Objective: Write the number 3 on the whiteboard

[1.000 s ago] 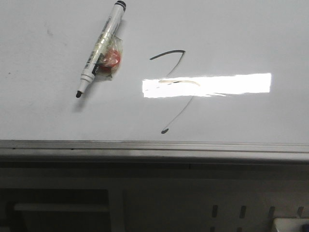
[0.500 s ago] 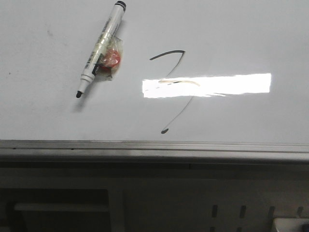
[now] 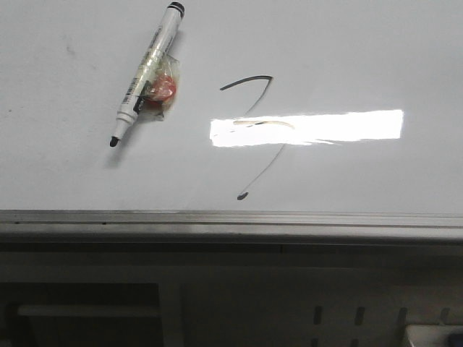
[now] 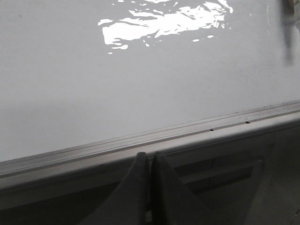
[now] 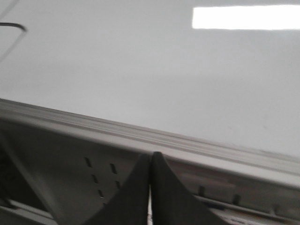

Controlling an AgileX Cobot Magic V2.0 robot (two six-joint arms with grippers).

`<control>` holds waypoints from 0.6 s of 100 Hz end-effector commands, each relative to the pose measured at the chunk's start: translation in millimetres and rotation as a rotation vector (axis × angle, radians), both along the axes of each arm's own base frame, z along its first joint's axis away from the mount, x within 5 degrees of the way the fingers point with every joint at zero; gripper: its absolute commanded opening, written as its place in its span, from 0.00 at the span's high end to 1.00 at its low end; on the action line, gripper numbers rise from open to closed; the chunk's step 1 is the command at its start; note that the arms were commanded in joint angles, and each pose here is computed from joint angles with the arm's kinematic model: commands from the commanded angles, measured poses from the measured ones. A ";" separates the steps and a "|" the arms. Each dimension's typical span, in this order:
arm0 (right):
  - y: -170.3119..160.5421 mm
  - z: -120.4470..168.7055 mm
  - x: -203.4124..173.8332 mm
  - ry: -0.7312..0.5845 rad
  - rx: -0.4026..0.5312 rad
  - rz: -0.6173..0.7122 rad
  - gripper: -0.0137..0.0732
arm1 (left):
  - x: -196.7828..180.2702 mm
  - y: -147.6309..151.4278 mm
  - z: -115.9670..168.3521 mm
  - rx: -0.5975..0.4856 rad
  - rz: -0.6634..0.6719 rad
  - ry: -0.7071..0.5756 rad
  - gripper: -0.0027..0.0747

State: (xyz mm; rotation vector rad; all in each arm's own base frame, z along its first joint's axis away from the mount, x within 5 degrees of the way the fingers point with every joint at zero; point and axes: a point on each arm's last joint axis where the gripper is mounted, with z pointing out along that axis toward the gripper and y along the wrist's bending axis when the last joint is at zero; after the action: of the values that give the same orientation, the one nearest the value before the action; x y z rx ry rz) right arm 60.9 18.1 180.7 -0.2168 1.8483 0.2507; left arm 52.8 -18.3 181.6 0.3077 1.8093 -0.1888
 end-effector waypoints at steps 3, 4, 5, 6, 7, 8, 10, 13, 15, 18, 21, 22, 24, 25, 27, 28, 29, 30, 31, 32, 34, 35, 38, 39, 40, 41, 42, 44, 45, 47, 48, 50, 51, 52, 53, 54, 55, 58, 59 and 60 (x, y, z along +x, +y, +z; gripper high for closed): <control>-3.9 -0.3 3.4 -0.058 0.021 -0.075 0.90 | 2.6 0.4 -5.6 -0.023 0.016 -0.020 0.99; -4.2 -0.3 3.5 -0.060 0.021 -0.080 0.90 | 2.6 0.4 -5.6 -0.023 0.016 -0.020 0.99; -4.4 -0.8 3.4 -0.054 0.019 -0.083 0.90 | 2.6 0.4 -5.6 -0.023 0.016 -0.020 0.99; -5.0 -2.6 3.1 -0.035 0.014 -0.089 0.90 | 2.6 0.4 -5.6 -0.023 0.016 -0.020 0.99; -5.3 -3.5 2.9 -0.026 0.009 -0.092 0.90 | 2.6 0.4 -5.6 -0.023 0.016 -0.020 0.99; -5.6 -4.0 2.7 -0.020 0.007 -0.095 0.90 | 2.6 0.4 -5.6 -0.023 0.016 -0.020 0.99; -5.9 -5.1 2.4 -0.008 0.002 -0.098 0.90 | 2.6 0.4 -5.6 -0.023 0.016 -0.020 0.99; -6.4 -7.0 2.0 0.013 -0.005 -0.103 0.90 | 2.6 0.4 -5.6 -0.023 0.016 -0.020 0.99; -6.6 -7.7 1.6 0.019 -0.009 -0.104 0.90 | 2.6 0.3 -5.6 -0.024 0.016 -0.020 0.99; -7.0 -8.6 1.1 0.027 -0.013 -0.105 0.90 | 2.6 0.3 -5.6 -0.024 0.016 -0.020 0.99; -7.1 -8.2 0.7 0.021 -0.012 -0.106 0.90 | 2.6 0.3 -5.6 -0.024 0.016 -0.020 0.99; -7.2 -8.0 0.5 0.016 -0.013 -0.105 0.90 | 2.6 0.3 -5.6 -0.024 0.016 -0.020 0.99; -7.3 -7.9 0.2 0.013 -0.015 -0.106 0.90 | 2.6 0.3 -5.6 -0.024 0.016 -0.020 0.99; -7.5 -7.9 -0.1 0.011 -0.017 -0.106 0.90 | 2.6 0.3 -5.6 -0.024 0.016 -0.020 0.99; -7.8 -7.7 -0.7 0.006 -0.018 -0.107 0.90 | 2.6 0.3 -5.6 -0.024 0.016 -0.020 0.99; -7.8 -7.5 -0.9 0.003 -0.017 -0.107 0.90 | 2.6 0.3 -5.6 -0.024 0.016 -0.020 0.99; -7.9 -7.6 -1.1 0.002 -0.017 -0.107 0.90 | 2.6 0.3 -5.6 -0.024 0.016 -0.020 0.99; -8.0 -7.4 -1.5 -0.001 -0.016 -0.108 0.90 | 2.6 0.3 -5.6 -0.024 0.016 -0.020 0.99; -8.1 -7.3 -1.8 -0.003 -0.015 -0.108 0.90 | 2.6 0.3 -5.6 -0.024 0.016 -0.020 0.99; -8.3 -7.2 -2.2 -0.007 -0.014 -0.109 0.90 | 2.6 0.3 -5.6 -0.024 0.016 -0.020 0.99; -8.5 -7.1 -3.0 -0.012 -0.013 -0.110 0.90 | 2.6 0.3 -5.6 -0.024 0.016 -0.020 0.99; -8.6 -7.1 -3.3 -0.014 -0.012 -0.110 0.90 | 2.6 0.3 -5.6 -0.024 0.016 -0.020 0.99; -9.0 -6.8 -4.5 -0.023 -0.010 -0.111 0.90 | 2.6 0.3 -5.6 -0.024 0.016 -0.020 0.99; -9.2 -6.7 -5.1 -0.028 -0.008 -0.112 0.90 | 2.6 0.3 -5.6 -0.024 0.016 -0.020 0.99; -9.4 -6.7 -5.4 -0.030 -0.010 -0.113 0.90 | 2.6 0.3 -5.6 -0.024 0.016 -0.020 0.99; -9.6 -6.6 -6.1 -0.035 -0.008 -0.114 0.90 | 2.6 0.3 -5.6 -0.024 0.016 -0.020 0.99; -9.7 -6.6 -6.5 -0.037 -0.007 -0.114 0.90 | 2.6 0.3 -5.6 -0.024 0.016 -0.020 0.99; -10.1 -6.5 -7.5 -0.045 -0.007 -0.116 0.90 | 2.6 0.3 -5.6 -0.024 0.016 -0.020 0.99; -10.3 -6.4 -7.8 -0.049 -0.007 -0.116 0.90 | 2.6 0.3 -5.6 -0.024 0.016 -0.020 0.99; -10.5 -5.6 -8.1 -0.062 -0.010 -0.116 0.90 | 2.6 0.3 -5.6 -0.024 0.016 -0.020 0.99; -10.4 -5.5 -7.7 -0.061 -0.013 -0.116 0.90 | 2.6 0.3 -5.6 -0.024 0.016 -0.020 0.99; -10.7 -5.6 -7.7 -0.062 -0.021 -0.116 0.90 | 2.6 0.3 -5.6 -0.024 0.016 -0.020 0.99; -10.8 -5.8 -7.6 -0.059 -0.025 -0.116 0.90 | 2.6 0.3 -5.6 -0.024 0.016 -0.020 0.99; -10.8 -6.0 -7.5 -0.058 -0.028 -0.117 0.90 | 2.6 0.3 -5.6 -0.024 0.016 -0.020 0.99; -10.8 -6.0 -7.5 -0.058 -0.028 -0.117 0.90 | 2.6 0.3 -5.6 -0.026 0.016 -0.019 0.99; -10.8 -6.0 -7.5 -0.058 -0.028 -0.117 0.90 | 2.6 0.3 -5.6 -0.026 0.016 -0.019 0.99; -10.8 -5.6 -7.7 -0.063 -0.026 -0.117 0.90 | 2.6 0.3 -5.6 -0.026 0.016 -0.019 0.99; -10.8 -5.6 -7.6 -0.063 -0.026 -0.117 0.90 | 2.6 0.3 -5.6 -0.026 0.016 -0.019 0.99; -10.8 -5.6 -7.6 -0.063 -0.026 -0.117 0.90 | 2.6 0.3 -5.6 -0.026 0.016 -0.019 0.99; -10.8 -5.6 -7.6 -0.063 -0.026 -0.117 0.90 | 2.6 0.3 -5.6 -0.026 0.016 -0.019 0.99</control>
State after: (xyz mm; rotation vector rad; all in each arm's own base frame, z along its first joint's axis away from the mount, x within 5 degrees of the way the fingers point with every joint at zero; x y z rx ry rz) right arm 53.0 8.3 180.4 -0.1228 1.8114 0.1657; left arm 52.8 -18.3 181.6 0.3077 1.8093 -0.1888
